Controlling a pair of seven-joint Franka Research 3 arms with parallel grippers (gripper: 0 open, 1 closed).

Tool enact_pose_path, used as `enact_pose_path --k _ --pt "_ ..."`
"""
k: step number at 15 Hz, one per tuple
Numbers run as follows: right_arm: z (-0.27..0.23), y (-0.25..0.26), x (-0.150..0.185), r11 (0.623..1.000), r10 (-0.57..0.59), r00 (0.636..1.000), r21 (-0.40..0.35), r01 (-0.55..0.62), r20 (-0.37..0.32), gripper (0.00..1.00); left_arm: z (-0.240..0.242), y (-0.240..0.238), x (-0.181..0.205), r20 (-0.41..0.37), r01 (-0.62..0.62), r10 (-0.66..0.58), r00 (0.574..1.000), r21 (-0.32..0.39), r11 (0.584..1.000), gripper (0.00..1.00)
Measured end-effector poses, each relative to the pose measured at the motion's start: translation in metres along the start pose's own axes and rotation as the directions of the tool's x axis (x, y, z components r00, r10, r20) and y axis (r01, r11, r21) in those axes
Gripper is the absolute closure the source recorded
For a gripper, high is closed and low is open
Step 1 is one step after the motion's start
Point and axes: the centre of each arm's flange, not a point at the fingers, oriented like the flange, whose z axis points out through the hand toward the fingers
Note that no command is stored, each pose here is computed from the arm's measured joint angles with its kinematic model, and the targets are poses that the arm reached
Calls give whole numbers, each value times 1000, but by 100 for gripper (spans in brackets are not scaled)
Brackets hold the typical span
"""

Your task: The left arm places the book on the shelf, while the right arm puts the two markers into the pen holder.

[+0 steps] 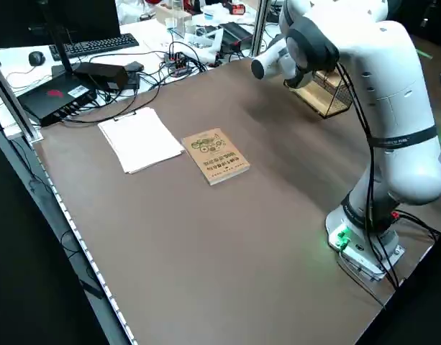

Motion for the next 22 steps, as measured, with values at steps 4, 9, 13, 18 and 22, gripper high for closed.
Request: enact_pose_path --k 4,9,13,18,22 --pt "4 22 -10 965 209 973 -182 -189 99 60 4 -19 -3 -29 -35 35 999 12 999 81" --pt "63 50 -1 872 427 904 -270 -408 13 58 0 -29 -2 -37 -38 39 999 17 999 81" --pt "101 62 -3 844 492 870 -264 -468 30 56 -2 -37 -1 -41 -28 29 999 25 999 66" --pt "112 68 -3 809 542 840 -273 -521 2 57 5 -42 -3 -37 -14 14 999 12 1000 34" --pt "128 74 -1 799 554 832 -276 -534 -5 70 5 -42 -1 -41 -15 15 999 9 1000 10"
